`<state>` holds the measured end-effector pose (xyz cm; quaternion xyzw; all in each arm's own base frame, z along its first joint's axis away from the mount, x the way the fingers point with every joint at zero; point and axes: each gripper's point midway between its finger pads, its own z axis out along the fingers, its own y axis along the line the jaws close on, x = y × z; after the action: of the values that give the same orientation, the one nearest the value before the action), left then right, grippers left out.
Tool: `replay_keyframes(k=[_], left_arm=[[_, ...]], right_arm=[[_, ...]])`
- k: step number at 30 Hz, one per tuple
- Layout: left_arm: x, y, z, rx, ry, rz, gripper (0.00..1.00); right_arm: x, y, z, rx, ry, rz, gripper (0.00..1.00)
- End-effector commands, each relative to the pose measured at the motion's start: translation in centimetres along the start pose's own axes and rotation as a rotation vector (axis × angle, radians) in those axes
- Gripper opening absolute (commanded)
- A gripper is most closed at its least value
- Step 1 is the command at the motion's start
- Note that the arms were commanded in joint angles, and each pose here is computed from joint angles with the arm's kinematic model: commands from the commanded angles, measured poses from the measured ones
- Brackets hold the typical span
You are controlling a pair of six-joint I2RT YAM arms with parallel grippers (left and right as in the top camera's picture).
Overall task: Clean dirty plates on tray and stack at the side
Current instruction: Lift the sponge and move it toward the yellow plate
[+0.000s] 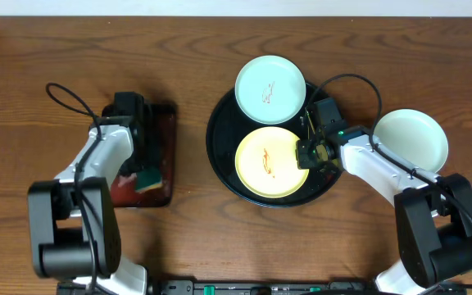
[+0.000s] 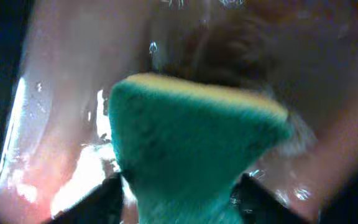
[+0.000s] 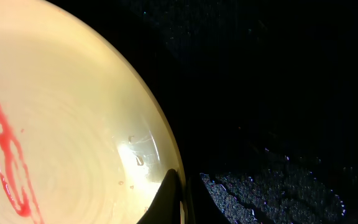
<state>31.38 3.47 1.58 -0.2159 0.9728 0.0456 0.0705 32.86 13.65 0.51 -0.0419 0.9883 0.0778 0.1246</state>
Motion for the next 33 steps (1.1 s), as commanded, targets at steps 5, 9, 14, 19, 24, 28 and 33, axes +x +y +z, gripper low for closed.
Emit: replay_keyframes(k=[5,9,14,19,24,28,33], left_arm=[[0.4,0.1,-4.7,0.049,-0.039,0.004,0.69],[2.1,-0.2,-4.6,0.073,0.03,0.007,0.64],[3.6,0.1,-2.7,0.059,0.073,-0.016,0.62],[4.5,0.1,-0.1,0.053,0.093,-0.033,0.4],[4.9,0.0,2.0,0.042,0.117,-0.031,0.08],[4.5,-0.1,1.8,0.045,0.112,-0.032,0.07],[2.1,-0.7,-1.0,0.067,0.062,0.0,0.08]], right_arm=[[0.7,-1.4,0.3,0.066,0.019,0.018,0.01],[0.7,-1.4,0.3,0.066,0.019,0.018,0.01],[0.6,-1.4,0.3,0.066,0.018,0.018,0.01],[0.7,-1.4,0.3,0.066,0.018,0.018,0.01],[0.7,-1.4,0.3,0.066,0.019,0.018,0.01],[0.7,-1.4,0.3,0.066,0.019,0.017,0.01],[0.7,-1.4,0.3,0.067,0.019,0.01,0.01]])
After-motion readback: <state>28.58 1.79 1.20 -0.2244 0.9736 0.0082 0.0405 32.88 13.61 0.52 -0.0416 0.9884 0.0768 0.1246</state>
